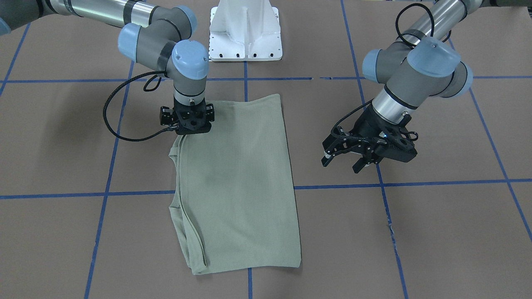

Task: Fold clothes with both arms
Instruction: 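Press and tuck the side edge with the right gripper near the hem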

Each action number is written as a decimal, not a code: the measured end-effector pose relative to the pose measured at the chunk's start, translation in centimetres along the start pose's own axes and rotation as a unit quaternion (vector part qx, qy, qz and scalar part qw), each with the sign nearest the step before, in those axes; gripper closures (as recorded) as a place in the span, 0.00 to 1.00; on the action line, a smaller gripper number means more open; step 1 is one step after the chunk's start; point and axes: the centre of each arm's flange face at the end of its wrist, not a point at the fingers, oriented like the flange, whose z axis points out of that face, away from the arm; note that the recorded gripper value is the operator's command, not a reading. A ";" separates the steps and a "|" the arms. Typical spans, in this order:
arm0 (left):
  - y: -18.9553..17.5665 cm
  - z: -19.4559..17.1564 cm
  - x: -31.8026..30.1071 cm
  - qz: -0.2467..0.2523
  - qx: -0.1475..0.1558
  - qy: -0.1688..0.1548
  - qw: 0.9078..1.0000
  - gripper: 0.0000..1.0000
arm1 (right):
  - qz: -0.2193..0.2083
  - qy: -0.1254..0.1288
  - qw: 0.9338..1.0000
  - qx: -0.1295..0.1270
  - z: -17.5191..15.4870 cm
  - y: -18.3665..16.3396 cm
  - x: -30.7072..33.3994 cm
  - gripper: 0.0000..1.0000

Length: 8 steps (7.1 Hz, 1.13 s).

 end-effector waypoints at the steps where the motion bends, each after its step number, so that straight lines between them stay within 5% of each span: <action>1: 0.1 0.1 0.0 0.000 -0.001 0.000 1.000 0.00 | 0.000 0.003 1.000 -0.002 0.5 0.0 0.1 0.00; 8: 0.9 0.6 0.3 0.002 -0.007 0.001 1.000 0.00 | 0.018 0.000 1.000 -0.006 0.5 4.1 4.6 0.00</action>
